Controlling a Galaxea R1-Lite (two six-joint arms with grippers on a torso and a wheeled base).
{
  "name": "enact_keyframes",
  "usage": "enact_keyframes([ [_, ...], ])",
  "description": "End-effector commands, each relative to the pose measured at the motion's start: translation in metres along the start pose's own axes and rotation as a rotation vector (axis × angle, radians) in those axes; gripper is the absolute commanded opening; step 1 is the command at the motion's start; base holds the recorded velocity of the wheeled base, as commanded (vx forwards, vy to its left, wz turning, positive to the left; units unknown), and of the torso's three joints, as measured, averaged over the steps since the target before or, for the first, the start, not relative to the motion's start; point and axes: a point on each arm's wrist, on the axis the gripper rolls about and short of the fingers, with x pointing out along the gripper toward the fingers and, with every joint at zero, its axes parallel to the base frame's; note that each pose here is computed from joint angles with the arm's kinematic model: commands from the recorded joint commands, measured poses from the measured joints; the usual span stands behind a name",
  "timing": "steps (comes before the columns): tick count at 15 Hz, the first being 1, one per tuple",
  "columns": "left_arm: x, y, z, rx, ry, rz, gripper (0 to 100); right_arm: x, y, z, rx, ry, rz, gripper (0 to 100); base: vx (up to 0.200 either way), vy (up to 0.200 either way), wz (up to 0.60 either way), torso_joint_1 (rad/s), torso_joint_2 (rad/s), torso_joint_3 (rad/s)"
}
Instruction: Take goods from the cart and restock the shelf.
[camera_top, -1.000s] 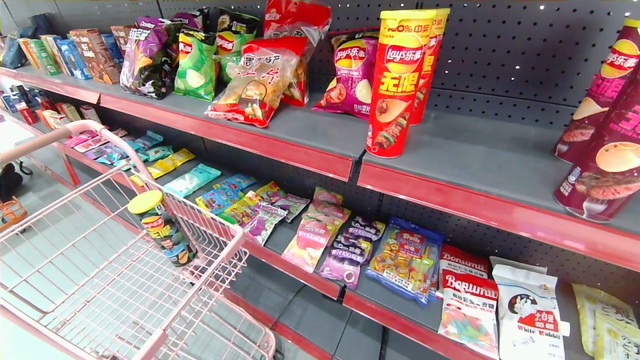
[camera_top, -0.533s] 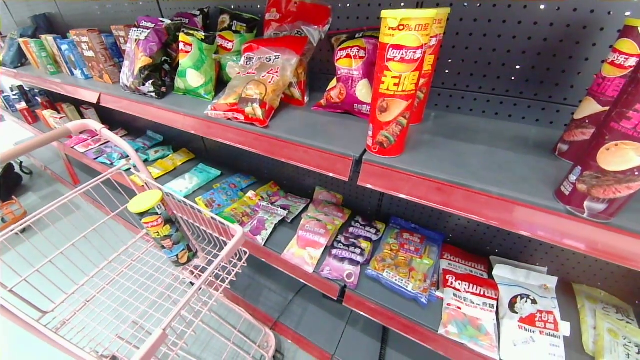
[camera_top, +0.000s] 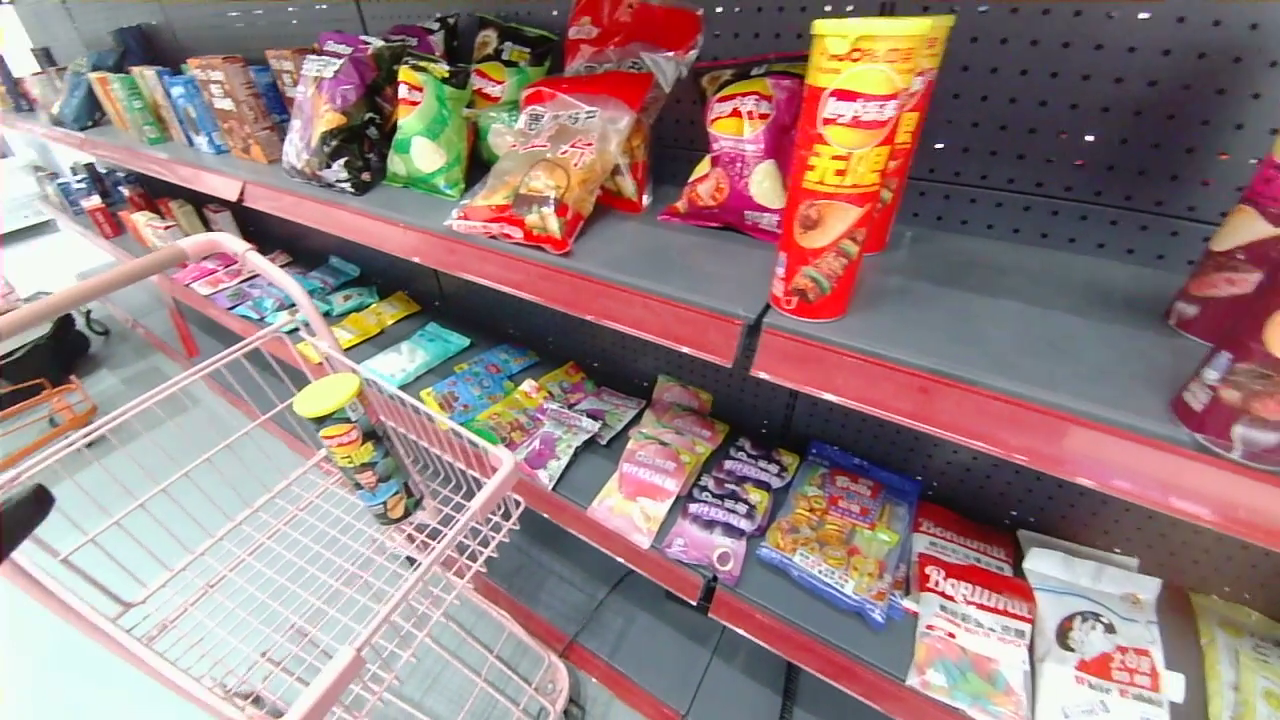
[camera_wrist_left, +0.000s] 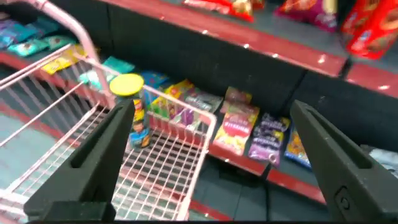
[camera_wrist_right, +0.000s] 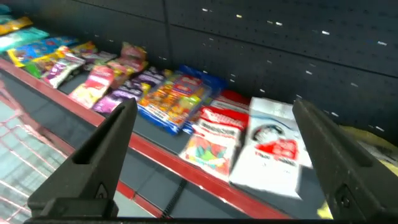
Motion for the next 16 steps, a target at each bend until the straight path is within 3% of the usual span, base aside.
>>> enact_keyframes([
  [1,0.019,0.0,-0.005,0.007,0.086,0.017,100,0.0,0.0,0.0,-0.001,0.0,0.001,100,0.0,0.0,0.6,0.017,0.01,0.007],
  [3,0.036,0.001,-0.008,0.021,0.154,0.06,100,0.0,0.0,0.0,-0.001,0.0,0.001,100,0.0,0.0,0.0,0.0,0.0,0.0],
  [5,0.066,0.01,-0.003,0.021,0.223,0.173,100,0.0,0.0,0.0,0.001,-0.001,0.001,100,0.0,0.0,0.0,0.0,0.0,0.0],
  [6,0.083,0.018,0.001,0.02,0.242,0.231,100,0.0,0.0,0.0,0.001,0.0,0.001,100,0.0,0.0,0.0,0.0,0.0,0.0],
  [8,0.144,0.046,0.003,0.011,0.288,0.327,100,0.0,0.0,0.0,0.001,-0.001,0.001,100,0.0,0.0,0.0,0.0,0.0,0.0],
  [10,0.177,0.059,-0.006,0.008,0.307,0.299,100,0.0,0.0,0.0,0.001,0.0,0.001,100,0.0,0.0,0.0,0.0,0.0,0.0],
  [11,0.197,0.066,-0.023,0.024,0.371,0.24,100,0.0,0.0,0.0,0.001,0.0,0.001,100,0.0,0.0,0.0,0.0,0.0,0.0],
  [12,0.209,0.069,-0.036,0.02,0.416,0.191,100,0.0,0.0,0.0,0.001,0.0,0.001,100,0.0,0.0,0.0,0.0,0.0,0.0],
  [14,0.234,0.077,-0.055,0.017,0.436,0.129,100,0.0,0.0,0.0,0.001,0.0,-0.001,100,0.0,0.0,0.0,0.0,0.0,0.0],
  [16,0.27,0.09,-0.086,0.085,0.404,0.105,100,0.0,0.0,0.0,0.001,0.0,-0.001,100,0.0,0.0,0.0,0.0,0.0,0.0],
])
